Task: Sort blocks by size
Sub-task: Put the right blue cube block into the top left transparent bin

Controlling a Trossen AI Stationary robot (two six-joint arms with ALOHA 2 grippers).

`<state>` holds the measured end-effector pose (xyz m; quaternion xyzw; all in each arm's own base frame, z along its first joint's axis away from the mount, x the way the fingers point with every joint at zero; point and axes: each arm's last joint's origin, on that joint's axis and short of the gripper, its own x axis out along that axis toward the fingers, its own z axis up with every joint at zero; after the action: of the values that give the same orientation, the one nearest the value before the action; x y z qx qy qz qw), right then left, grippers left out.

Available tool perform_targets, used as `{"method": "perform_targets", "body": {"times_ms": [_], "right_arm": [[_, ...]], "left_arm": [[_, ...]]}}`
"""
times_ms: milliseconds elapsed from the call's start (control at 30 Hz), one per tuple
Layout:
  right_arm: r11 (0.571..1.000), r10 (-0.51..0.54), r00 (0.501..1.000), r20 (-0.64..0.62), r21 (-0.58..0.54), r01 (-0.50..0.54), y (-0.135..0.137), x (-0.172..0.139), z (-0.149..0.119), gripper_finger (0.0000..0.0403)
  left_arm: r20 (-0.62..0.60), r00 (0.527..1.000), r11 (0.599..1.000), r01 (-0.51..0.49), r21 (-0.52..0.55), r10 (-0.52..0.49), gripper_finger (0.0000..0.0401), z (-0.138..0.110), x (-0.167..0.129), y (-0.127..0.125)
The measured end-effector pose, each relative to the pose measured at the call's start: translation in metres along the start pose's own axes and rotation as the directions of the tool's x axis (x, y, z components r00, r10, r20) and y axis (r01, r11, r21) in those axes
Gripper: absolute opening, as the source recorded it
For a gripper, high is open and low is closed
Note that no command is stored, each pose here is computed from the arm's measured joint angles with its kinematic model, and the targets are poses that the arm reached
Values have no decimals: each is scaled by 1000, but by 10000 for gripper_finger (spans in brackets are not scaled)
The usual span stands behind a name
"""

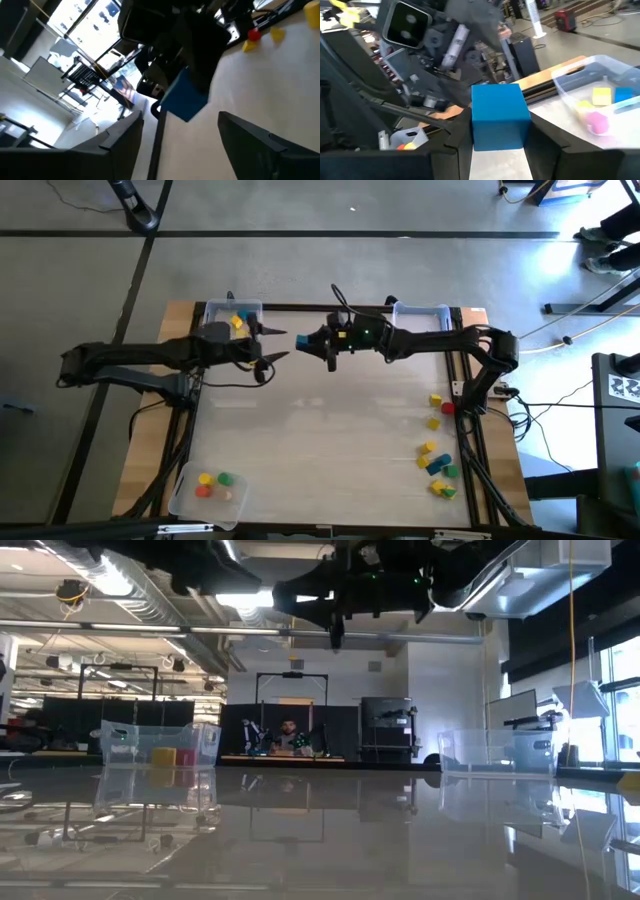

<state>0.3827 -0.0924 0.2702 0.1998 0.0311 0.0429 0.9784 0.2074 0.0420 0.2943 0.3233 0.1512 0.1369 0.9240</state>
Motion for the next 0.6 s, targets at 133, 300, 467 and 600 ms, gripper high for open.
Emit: {"method": "perform_targets", "body": {"times_ms": [133, 300, 467, 600], "right_arm": [[999, 43, 999, -1, 14, -43, 2, 0, 1, 139], [997, 66, 998, -19, 27, -65, 2, 0, 0, 139], [997, 73, 997, -36, 38, -71, 2, 0, -1, 139], [997, 71, 997, -43, 41, -69, 2, 0, -2, 138]], "left_arm": [[-9, 1000, 1000, 3, 29, -3, 260, -3, 18, -5], [35, 999, 998, -2, 61, 0, 255, -2, 33, -10], [72, 996, 994, 44, 103, -52, 253, -3, 42, -16], [77, 994, 990, 69, 127, -79, 238, -4, 45, -19]]}}
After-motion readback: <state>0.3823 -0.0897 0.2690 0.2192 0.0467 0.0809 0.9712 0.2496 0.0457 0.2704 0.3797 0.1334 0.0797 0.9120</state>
